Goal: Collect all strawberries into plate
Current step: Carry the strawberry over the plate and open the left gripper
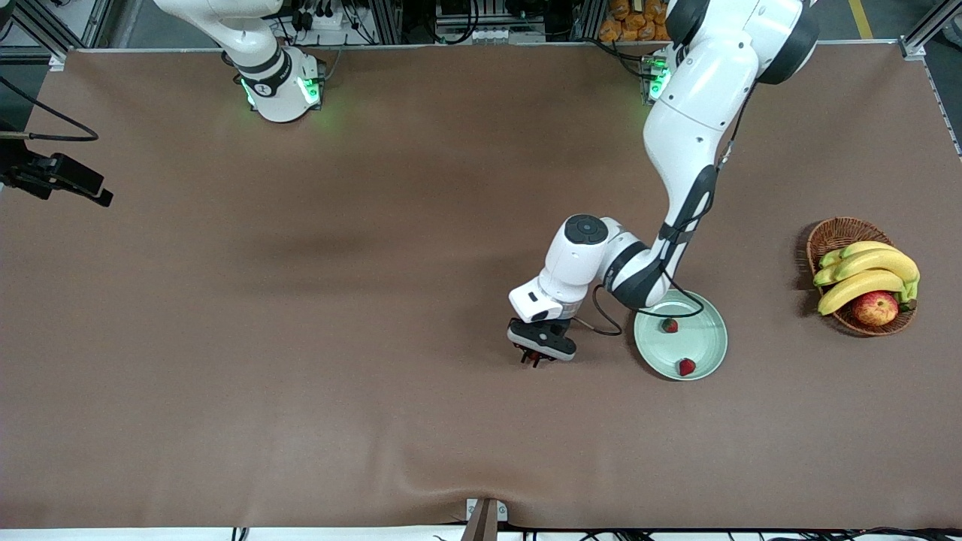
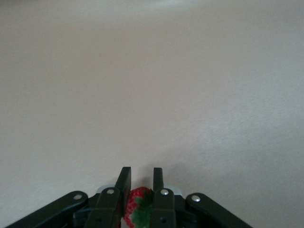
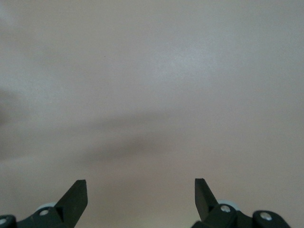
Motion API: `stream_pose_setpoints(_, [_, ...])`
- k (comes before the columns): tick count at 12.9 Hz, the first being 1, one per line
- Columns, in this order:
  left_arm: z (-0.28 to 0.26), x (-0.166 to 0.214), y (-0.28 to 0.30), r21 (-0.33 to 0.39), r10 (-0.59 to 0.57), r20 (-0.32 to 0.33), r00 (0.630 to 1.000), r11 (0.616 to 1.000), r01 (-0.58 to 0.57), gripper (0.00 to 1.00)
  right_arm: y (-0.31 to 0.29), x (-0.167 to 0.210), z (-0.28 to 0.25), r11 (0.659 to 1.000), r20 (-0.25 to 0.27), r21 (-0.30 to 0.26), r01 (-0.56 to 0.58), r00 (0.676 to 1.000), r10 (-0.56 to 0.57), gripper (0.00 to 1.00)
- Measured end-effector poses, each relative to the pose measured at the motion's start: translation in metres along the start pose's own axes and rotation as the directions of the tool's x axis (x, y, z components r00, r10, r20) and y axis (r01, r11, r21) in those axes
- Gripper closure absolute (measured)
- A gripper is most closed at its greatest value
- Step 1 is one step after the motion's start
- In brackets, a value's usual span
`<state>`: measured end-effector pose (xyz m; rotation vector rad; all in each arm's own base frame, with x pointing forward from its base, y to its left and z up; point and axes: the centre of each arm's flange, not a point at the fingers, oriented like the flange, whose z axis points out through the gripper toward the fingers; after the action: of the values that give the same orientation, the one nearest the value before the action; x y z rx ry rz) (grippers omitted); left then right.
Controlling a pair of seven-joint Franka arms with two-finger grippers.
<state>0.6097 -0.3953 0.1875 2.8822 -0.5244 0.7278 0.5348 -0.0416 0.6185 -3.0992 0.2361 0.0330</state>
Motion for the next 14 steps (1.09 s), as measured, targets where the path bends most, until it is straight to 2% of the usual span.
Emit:
stream_pose_setpoints(3, [-0.033, 0.005, -0.019, 0.06, 0.015, 0.044, 0.999, 0.998, -0.018, 0.77, 0.0, 0.0, 0.0, 1.0, 0.0, 0.0, 0.0, 1.0, 0.0, 0.0])
stream_pose_setpoints(6, [-0.065, -0.001, -0.074, 0.098, 0.065, 0.086, 0.994, 0.993, -0.074, 0.77, 0.0, 0.0, 0.0, 1.0, -0.001, 0.0, 0.0, 1.0, 0.0, 0.0])
stream_pose_setpoints(10, [-0.09, -0.026, -0.162, 0.103, 0.057, 0.141, 0.988, 0.992, -0.072, 0.77, 0.0, 0.0, 0.0, 1.0, -0.001, 0.0, 0.0, 1.0, 0.0, 0.0])
stream_pose_setpoints(14, [-0.103, -0.04, -0.224, 0.103, 0.061, 0.162, 0.985, 0.992, -0.078, 0.77, 0.0, 0.0, -0.001, 1.0, -0.002, 0.0, 0.0, 1.0, 0.0, 0.0])
